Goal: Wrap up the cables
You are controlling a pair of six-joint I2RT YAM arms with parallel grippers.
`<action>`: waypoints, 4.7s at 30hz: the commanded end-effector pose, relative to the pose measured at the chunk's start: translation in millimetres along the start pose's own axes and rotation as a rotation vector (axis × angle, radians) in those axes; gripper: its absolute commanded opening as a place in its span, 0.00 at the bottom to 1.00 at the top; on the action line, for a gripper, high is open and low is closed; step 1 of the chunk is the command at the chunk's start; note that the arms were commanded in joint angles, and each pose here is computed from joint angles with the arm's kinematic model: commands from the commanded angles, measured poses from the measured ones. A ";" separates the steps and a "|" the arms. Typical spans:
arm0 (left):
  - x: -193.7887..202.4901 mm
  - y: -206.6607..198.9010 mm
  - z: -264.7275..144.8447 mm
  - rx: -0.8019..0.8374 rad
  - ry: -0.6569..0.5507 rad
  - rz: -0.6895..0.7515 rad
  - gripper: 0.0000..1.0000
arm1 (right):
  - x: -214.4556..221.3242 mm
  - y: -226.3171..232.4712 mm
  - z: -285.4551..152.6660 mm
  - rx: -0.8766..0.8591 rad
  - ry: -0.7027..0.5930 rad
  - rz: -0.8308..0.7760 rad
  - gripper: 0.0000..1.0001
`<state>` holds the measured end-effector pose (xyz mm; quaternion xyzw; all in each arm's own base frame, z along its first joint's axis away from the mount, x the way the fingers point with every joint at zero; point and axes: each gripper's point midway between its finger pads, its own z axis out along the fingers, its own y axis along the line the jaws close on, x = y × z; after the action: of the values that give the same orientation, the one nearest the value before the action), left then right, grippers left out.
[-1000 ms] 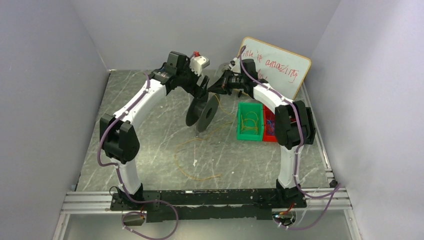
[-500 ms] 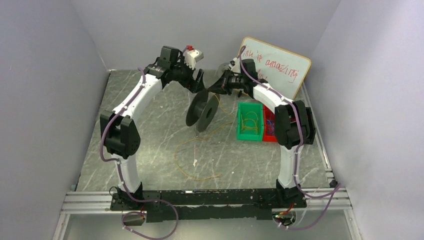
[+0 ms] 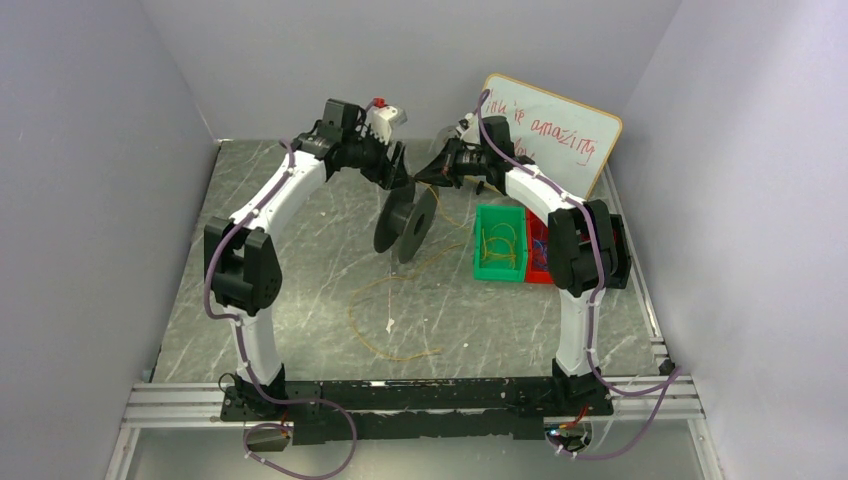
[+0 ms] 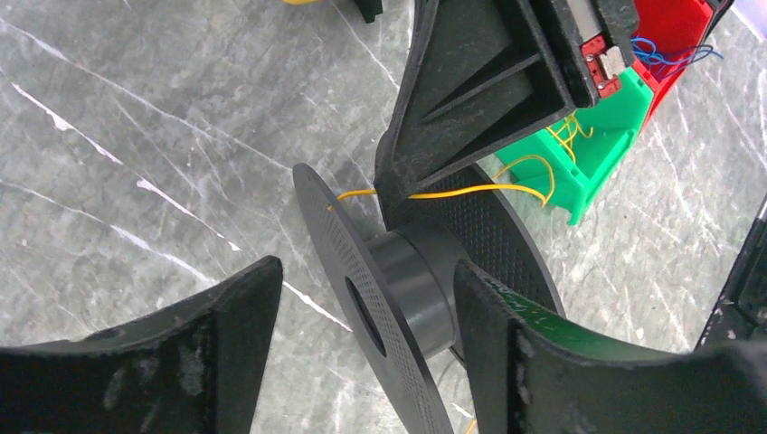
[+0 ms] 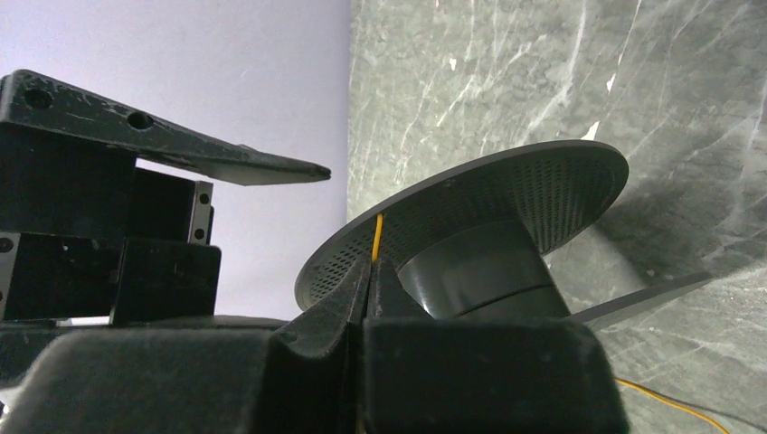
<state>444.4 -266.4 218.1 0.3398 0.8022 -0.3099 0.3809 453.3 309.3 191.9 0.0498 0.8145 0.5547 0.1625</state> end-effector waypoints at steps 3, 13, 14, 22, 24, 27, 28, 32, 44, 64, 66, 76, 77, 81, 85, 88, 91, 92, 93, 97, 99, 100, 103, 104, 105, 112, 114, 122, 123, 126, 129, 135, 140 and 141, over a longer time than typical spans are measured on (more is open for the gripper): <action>-10.9 -4.4 -10.0 -0.001 -0.042 -0.004 0.62 | -4.7 19.6 0.3 -0.031 -0.008 -0.070 0.00; -6.7 0.0 -13.3 -0.040 -0.018 -0.027 0.23 | -0.8 22.8 3.2 -0.024 0.003 -0.092 0.00; -5.9 1.3 -13.4 -0.048 -0.014 -0.030 0.21 | -1.0 23.0 3.0 -0.022 0.003 -0.096 0.00; -2.0 8.1 -15.9 -0.107 -0.003 -0.062 0.15 | -1.0 19.5 4.7 -0.008 0.006 -0.102 0.00; -3.0 5.5 -18.3 -0.107 -0.012 -0.053 0.17 | -1.3 18.1 5.5 -0.007 0.006 -0.099 0.00; -5.4 2.9 -21.2 -0.107 -0.024 -0.036 0.27 | -1.2 17.5 6.1 -0.008 0.008 -0.097 0.00; -6.3 2.5 -22.2 -0.108 -0.028 -0.031 0.31 | -1.6 17.6 6.1 -0.007 0.007 -0.101 0.00; -10.7 0.4 -25.5 -0.106 -0.037 -0.023 0.57 | 0.0 15.4 6.8 -0.005 0.012 -0.099 0.00; -26.1 15.4 -36.9 -0.214 -0.086 -0.027 0.94 | 1.3 18.7 4.3 -0.013 0.015 -0.116 0.00; -16.6 -13.9 1.7 0.165 -0.082 0.050 0.94 | 6.6 26.1 3.9 -0.017 0.014 -0.129 0.00; -14.9 -13.9 4.0 0.174 -0.079 0.045 0.94 | 7.6 26.5 4.3 -0.018 0.017 -0.130 0.00; -9.7 -20.7 5.1 0.233 -0.073 0.026 0.69 | 7.7 24.6 5.1 -0.015 0.018 -0.124 0.00; -9.1 -22.6 4.7 0.241 -0.073 0.029 0.65 | 7.7 24.1 5.4 -0.014 0.018 -0.123 0.00; -4.6 -26.4 4.7 0.264 -0.065 0.025 0.57 | 7.5 24.2 5.8 -0.014 0.018 -0.123 0.00; 1.5 -26.0 5.5 0.263 -0.051 0.018 0.56 | 7.5 23.9 5.6 -0.013 0.018 -0.124 0.00; 5.2 -26.4 3.8 0.261 -0.045 0.020 0.58 | 7.2 23.7 5.4 -0.011 0.016 -0.125 0.00; 8.0 -27.3 2.3 0.260 -0.039 0.023 0.60 | 6.9 23.3 5.9 -0.011 0.017 -0.123 0.00; 9.5 -26.9 2.2 0.260 -0.037 0.023 0.60 | 7.1 23.2 6.4 -0.011 0.018 -0.122 0.00; 10.4 -27.2 2.2 0.262 -0.035 0.023 0.60 | 6.5 22.7 6.6 -0.010 0.017 -0.121 0.00; 13.0 -28.9 2.1 0.275 -0.029 0.024 0.59 | 6.2 21.4 7.0 -0.006 0.015 -0.118 0.00; 13.5 -29.6 2.1 0.279 -0.028 0.024 0.55 | 6.5 21.6 7.3 -0.005 0.015 -0.120 0.00; 13.1 -30.0 1.9 0.281 -0.029 0.024 0.52 | 6.0 21.2 7.1 -0.005 0.014 -0.120 0.00; 13.9 -30.4 2.7 0.291 -0.028 0.025 0.42 | 6.4 21.1 7.1 -0.003 0.015 -0.120 0.00; 14.5 -29.9 3.3 0.290 -0.028 0.023 0.37 | 6.2 21.4 6.9 -0.004 0.015 -0.121 0.00; 15.3 -30.2 4.1 0.293 -0.026 0.022 0.33 | 6.3 20.5 6.8 -0.001 0.014 -0.121 0.00; 18.0 -28.0 6.2 0.287 -0.020 0.019 0.24 | 6.5 19.9 6.8 0.000 0.016 -0.121 0.00; 18.5 -30.2 4.1 0.295 -0.020 0.032 0.29 | 6.4 20.6 6.9 -0.003 0.018 -0.123 0.00; 29.8 -44.7 -1.9 0.329 -0.006 0.119 0.02 | 5.0 23.2 5.9 -0.007 0.022 -0.148 0.00; 30.6 -47.2 -3.3 0.335 -0.006 0.130 0.03 | 4.8 23.9 5.4 -0.007 0.022 -0.155 0.00; 33.2 -55.1 -9.0 0.353 -0.001 0.171 0.03 | 4.2 28.2 2.6 -0.011 0.027 -0.205 0.00; 29.0 -57.6 -17.3 0.332 -0.004 0.208 0.03 | 0.0 29.6 -5.1 0.014 0.020 -0.290 0.00; 16.4 -59.9 -32.3 0.232 0.004 0.303 0.02 | -19.3 35.5 -30.7 0.077 -0.026 -0.526 0.08; 2.1 -77.3 -48.0 0.187 0.010 0.397 0.03 | -19.4 46.8 -44.5 0.094 -0.029 -0.700 0.18; -0.7 -78.7 -50.0 0.170 0.013 0.405 0.02 | -18.3 49.3 -47.0 0.096 -0.030 -0.727 0.22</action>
<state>377.8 -273.3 210.1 0.4968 0.7232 -0.3248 0.3531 453.6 291.7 208.9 -0.1435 0.8319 0.4612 0.2732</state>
